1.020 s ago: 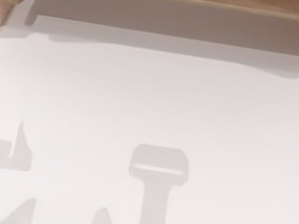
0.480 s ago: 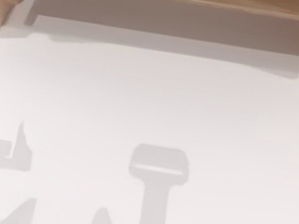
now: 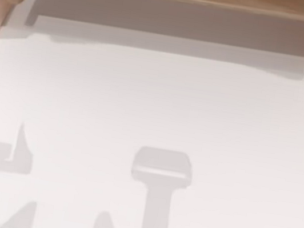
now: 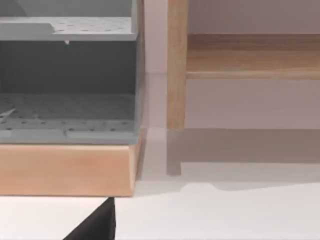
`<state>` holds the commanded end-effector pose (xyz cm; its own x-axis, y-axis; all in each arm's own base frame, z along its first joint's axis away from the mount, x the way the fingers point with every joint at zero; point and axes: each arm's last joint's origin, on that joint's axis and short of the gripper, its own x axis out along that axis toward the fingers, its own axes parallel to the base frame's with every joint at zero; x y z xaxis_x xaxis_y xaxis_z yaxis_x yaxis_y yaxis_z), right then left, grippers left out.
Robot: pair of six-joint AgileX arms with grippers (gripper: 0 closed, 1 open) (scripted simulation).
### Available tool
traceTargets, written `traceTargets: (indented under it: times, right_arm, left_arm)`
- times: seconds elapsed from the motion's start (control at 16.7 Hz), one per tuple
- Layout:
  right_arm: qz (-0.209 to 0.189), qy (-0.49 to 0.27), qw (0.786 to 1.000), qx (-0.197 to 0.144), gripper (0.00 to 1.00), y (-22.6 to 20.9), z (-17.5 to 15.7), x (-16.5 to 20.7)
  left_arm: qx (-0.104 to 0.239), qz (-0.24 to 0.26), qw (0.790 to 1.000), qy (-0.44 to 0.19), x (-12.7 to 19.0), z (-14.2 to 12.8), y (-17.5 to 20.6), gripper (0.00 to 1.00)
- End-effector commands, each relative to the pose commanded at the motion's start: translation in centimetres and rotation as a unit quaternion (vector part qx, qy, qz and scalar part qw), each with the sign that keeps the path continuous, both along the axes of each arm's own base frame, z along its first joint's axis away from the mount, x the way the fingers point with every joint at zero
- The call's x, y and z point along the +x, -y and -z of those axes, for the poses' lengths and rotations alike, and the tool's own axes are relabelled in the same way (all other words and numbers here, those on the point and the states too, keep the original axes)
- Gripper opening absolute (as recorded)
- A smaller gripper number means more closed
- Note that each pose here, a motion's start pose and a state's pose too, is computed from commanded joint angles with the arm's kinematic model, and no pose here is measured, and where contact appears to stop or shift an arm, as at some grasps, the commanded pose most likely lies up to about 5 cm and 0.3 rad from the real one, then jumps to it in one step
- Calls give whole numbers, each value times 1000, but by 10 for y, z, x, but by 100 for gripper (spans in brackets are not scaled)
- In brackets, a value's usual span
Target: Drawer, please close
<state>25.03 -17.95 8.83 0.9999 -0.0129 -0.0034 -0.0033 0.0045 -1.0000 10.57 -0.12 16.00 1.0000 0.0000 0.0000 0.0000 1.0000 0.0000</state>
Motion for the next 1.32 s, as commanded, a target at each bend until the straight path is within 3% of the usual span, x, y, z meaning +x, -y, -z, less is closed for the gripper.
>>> traceTargets:
  times: [0.54,0.96,1.32]
  right_arm:
    - [0,0,1000,0,0,1,0,59]
    - [4,1,1000,0,0,3,-1,64]
    - [3,0,1000,1,0,4,0,112]
  left_arm:
    - [0,0,1000,0,0,0,0,100]
    - [0,0,1000,0,0,0,0,100]
    - [0,0,1000,0,0,0,0,100]
